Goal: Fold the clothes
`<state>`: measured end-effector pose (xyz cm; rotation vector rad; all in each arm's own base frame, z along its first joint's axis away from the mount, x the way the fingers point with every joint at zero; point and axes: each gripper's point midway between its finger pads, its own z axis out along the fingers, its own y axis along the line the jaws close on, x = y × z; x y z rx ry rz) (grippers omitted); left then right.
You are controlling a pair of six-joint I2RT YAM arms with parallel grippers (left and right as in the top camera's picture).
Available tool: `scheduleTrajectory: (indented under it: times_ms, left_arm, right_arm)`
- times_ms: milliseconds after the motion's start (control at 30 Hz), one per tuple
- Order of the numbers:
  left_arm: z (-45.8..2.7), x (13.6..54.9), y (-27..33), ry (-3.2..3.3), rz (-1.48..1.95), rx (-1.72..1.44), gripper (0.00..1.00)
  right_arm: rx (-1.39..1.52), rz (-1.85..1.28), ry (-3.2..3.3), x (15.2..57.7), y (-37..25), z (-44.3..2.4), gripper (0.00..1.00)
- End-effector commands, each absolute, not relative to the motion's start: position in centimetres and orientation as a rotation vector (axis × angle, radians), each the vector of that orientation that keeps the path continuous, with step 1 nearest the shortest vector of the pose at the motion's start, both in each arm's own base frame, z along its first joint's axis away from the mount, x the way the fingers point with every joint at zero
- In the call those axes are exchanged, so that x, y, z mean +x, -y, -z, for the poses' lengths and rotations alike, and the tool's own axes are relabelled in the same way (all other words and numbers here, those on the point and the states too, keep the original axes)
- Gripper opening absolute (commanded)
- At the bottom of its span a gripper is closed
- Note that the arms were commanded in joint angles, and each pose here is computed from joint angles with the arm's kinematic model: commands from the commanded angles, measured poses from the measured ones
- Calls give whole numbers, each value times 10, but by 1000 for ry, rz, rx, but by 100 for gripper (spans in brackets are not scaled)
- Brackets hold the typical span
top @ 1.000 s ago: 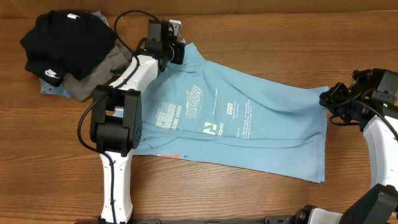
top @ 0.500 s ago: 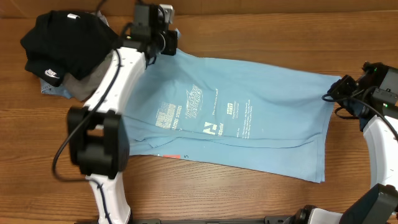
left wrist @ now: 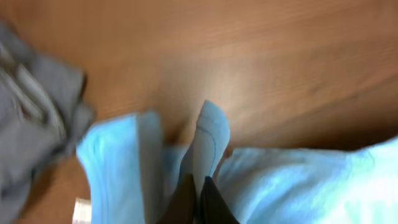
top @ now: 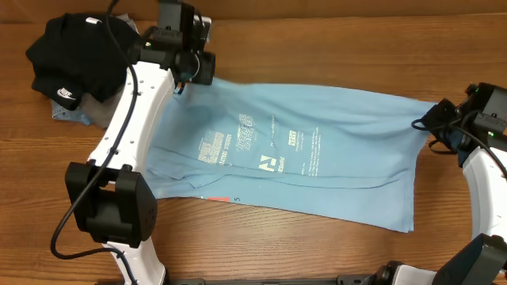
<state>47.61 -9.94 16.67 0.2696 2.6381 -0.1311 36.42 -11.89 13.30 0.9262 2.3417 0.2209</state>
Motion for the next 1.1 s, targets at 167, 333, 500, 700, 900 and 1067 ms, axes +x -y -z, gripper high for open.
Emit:
scheduleTrajectory:
  times_ms: [167, 333, 500, 700, 900, 1067]
  left_arm:
    - [-147, 432, 79, -2839, 57, 284, 4]
    - [-121, 391, 67, -3020, 39, 280, 4]
    - [-94, 356, 52, -3170, 20, 256, 4]
    - [-70, 327, 39, -3282, 8, 224, 13]
    - [-70, 324, 38, -3295, 8, 233, 44]
    - [-70, 325, 39, -3288, 17, 258, 48]
  right_arm:
    - [1056, -130, -2468, 326, 118, -115, 4]
    - [1118, -115, -2560, 303, 111, -101, 4]
    - [1153, -101, -2625, 286, 106, -95, 8]
    - [1191, -71, -2696, 267, 101, -91, 58]
    - [1235, -104, -2684, 269, 103, -84, 86]
    - [1291, -225, -2741, 262, 109, -60, 86]
